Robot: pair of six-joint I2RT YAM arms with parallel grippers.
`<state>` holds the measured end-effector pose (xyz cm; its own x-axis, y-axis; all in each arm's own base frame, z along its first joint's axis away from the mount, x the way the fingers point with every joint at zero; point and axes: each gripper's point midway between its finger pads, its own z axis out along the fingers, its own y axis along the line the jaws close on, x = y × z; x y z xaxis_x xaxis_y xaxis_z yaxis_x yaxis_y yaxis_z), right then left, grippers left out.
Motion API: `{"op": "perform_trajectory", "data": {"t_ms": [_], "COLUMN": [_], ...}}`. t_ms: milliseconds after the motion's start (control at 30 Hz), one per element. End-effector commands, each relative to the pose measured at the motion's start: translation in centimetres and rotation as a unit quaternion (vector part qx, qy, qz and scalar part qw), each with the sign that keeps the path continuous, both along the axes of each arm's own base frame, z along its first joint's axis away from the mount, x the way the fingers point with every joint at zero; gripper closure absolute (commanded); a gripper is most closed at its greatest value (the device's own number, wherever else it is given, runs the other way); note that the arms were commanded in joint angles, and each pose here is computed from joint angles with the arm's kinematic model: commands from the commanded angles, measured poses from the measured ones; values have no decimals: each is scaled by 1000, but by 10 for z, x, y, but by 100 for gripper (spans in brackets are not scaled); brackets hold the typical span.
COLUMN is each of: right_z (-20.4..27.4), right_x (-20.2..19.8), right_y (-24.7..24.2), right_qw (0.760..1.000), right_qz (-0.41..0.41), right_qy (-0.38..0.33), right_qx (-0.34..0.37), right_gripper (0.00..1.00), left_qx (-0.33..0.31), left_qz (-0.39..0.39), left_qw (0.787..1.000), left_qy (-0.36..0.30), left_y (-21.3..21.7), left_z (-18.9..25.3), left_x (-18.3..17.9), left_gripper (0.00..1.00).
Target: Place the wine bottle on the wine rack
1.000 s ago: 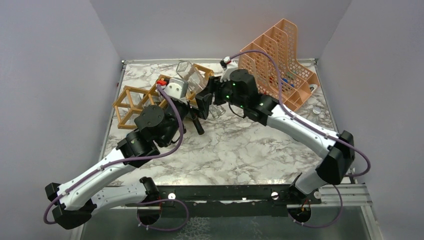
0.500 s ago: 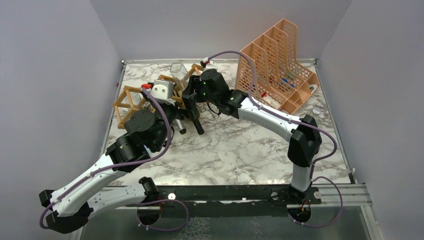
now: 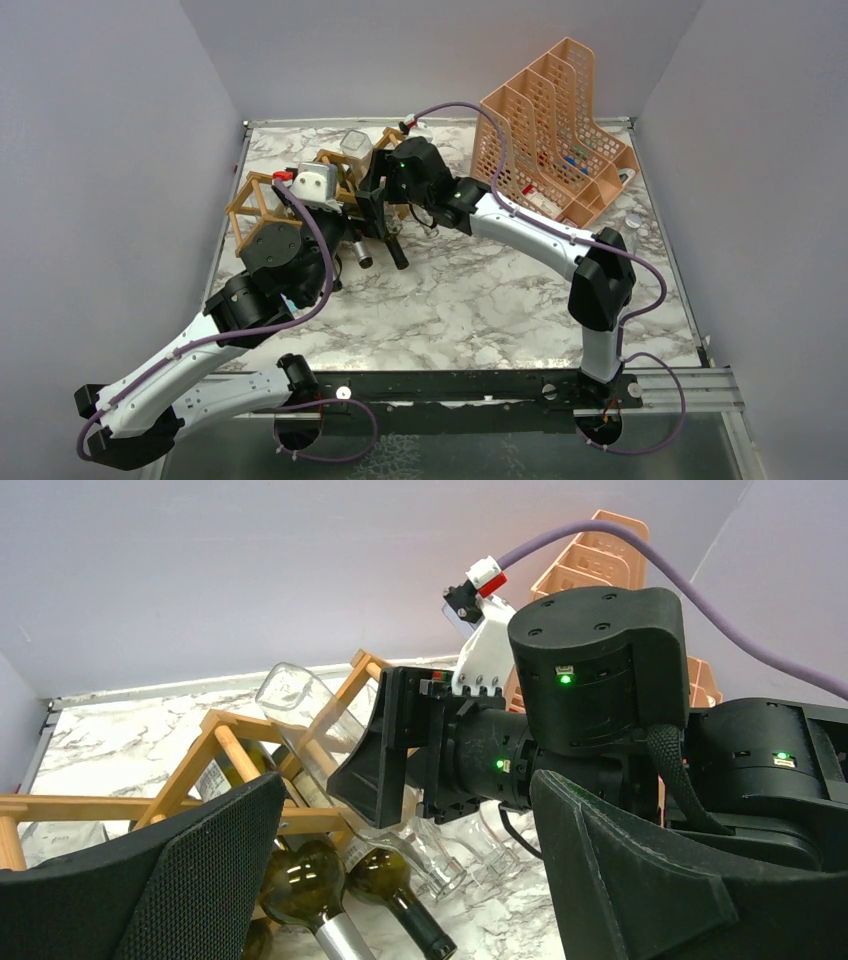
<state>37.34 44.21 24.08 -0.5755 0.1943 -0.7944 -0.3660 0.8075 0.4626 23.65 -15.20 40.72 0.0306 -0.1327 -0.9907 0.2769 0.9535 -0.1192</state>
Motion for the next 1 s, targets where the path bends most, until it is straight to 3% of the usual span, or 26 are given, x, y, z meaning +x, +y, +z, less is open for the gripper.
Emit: {"op": "perform_trajectory", "data": {"t_ms": [0, 233, 500, 767, 967], "right_z": [26, 52, 99, 94, 83], "right_x": [9, 3, -13, -29, -34], "right_y": [1, -11, -57, -146, -241], "right_qw": [999, 998, 989, 973, 934], "right_qz": [-24, -25, -50, -126, -245], "right_qy": [-29, -56, -132, -182, -197], "right_qx": [21, 35, 54, -66, -171], "right_gripper": [22, 11, 9, 7, 0], "left_qx": [-5, -13, -20, -16, -13], "left_qz": [12, 15, 19, -8, -23], "left_qw": [1000, 1000, 1000, 1000, 1000], "left_qy": [-2, -4, -9, -6, -7], "left_y": [7, 10, 17, 3, -12], "left_z": [7, 12, 16, 10, 10], "left_x": [-1, -3, -6, -5, -1], "left_gripper": [1, 1, 1, 1, 1]}}
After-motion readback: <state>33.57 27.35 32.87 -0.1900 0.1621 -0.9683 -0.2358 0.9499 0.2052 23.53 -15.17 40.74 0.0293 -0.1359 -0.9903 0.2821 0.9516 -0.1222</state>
